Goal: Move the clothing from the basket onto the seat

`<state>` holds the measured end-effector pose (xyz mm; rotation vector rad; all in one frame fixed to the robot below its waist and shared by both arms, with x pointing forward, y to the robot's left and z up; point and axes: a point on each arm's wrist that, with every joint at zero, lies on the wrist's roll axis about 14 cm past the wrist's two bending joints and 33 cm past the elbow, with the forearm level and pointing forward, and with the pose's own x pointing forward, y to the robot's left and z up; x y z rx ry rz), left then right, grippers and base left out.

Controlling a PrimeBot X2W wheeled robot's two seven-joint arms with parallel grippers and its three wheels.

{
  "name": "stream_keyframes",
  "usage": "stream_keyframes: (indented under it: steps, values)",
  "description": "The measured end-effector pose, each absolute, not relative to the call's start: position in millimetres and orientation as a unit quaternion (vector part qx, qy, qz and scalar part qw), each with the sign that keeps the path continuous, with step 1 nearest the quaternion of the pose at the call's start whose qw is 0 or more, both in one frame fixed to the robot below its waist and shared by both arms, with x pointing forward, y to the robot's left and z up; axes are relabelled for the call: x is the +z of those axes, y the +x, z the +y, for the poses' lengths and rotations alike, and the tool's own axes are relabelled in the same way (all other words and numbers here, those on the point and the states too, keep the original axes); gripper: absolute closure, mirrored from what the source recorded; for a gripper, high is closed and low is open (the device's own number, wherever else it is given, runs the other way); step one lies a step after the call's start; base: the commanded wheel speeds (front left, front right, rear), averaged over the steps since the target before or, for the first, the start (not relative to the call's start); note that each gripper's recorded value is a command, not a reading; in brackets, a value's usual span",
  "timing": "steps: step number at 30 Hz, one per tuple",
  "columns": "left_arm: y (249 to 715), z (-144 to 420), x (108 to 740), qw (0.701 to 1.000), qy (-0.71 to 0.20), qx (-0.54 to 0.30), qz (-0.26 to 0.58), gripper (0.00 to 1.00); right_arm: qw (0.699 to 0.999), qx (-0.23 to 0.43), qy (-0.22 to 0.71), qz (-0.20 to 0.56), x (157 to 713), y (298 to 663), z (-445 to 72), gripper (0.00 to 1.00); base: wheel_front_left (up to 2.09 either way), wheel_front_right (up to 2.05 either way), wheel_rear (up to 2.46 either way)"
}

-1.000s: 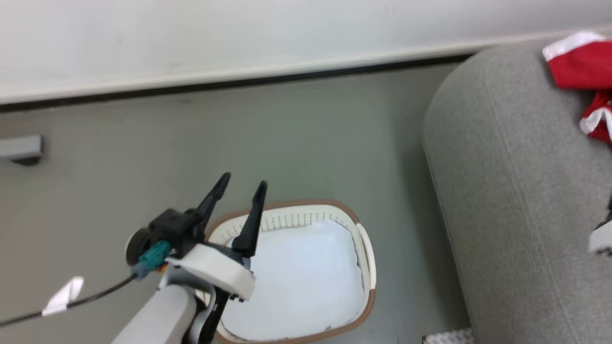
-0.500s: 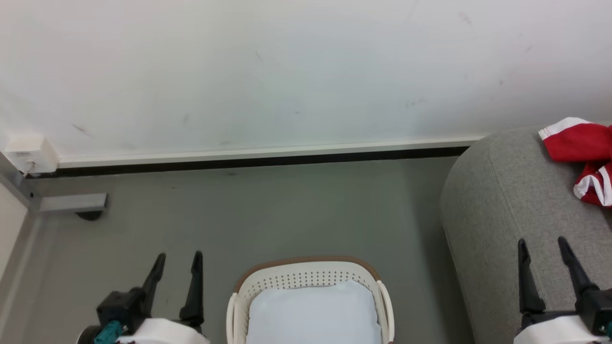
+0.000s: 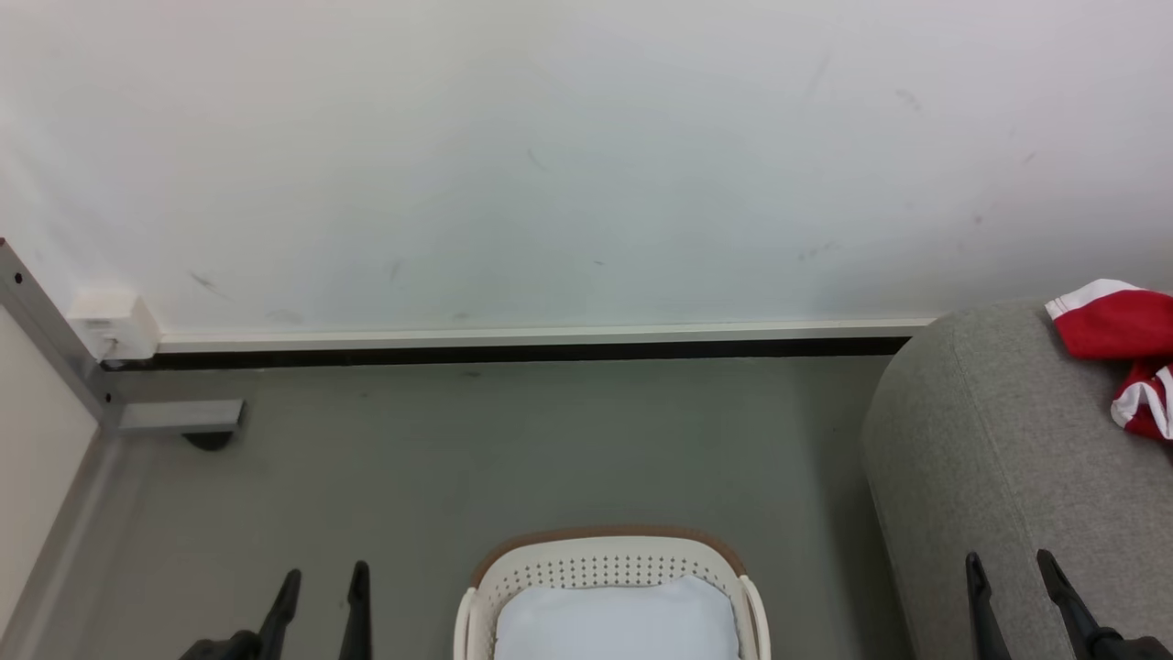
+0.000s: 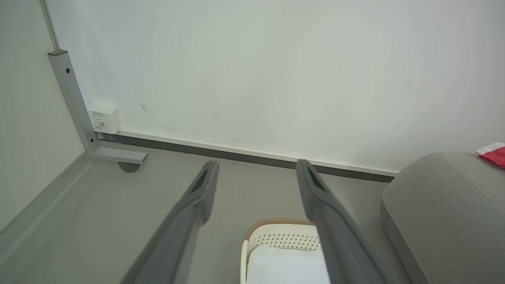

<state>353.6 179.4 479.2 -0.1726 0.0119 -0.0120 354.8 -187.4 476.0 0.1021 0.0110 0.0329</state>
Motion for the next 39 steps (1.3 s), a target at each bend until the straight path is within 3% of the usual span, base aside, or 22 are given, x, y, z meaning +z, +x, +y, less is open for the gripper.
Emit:
stream_keyframes:
  steps: [39]
  values:
    - [351, 164, 475, 0.996, -0.078, -0.043, 0.009, 0.00, 0.998, 0.016, 0.061, 0.023, 465, 347, -185, 0.00, 0.00, 0.00, 0.00]
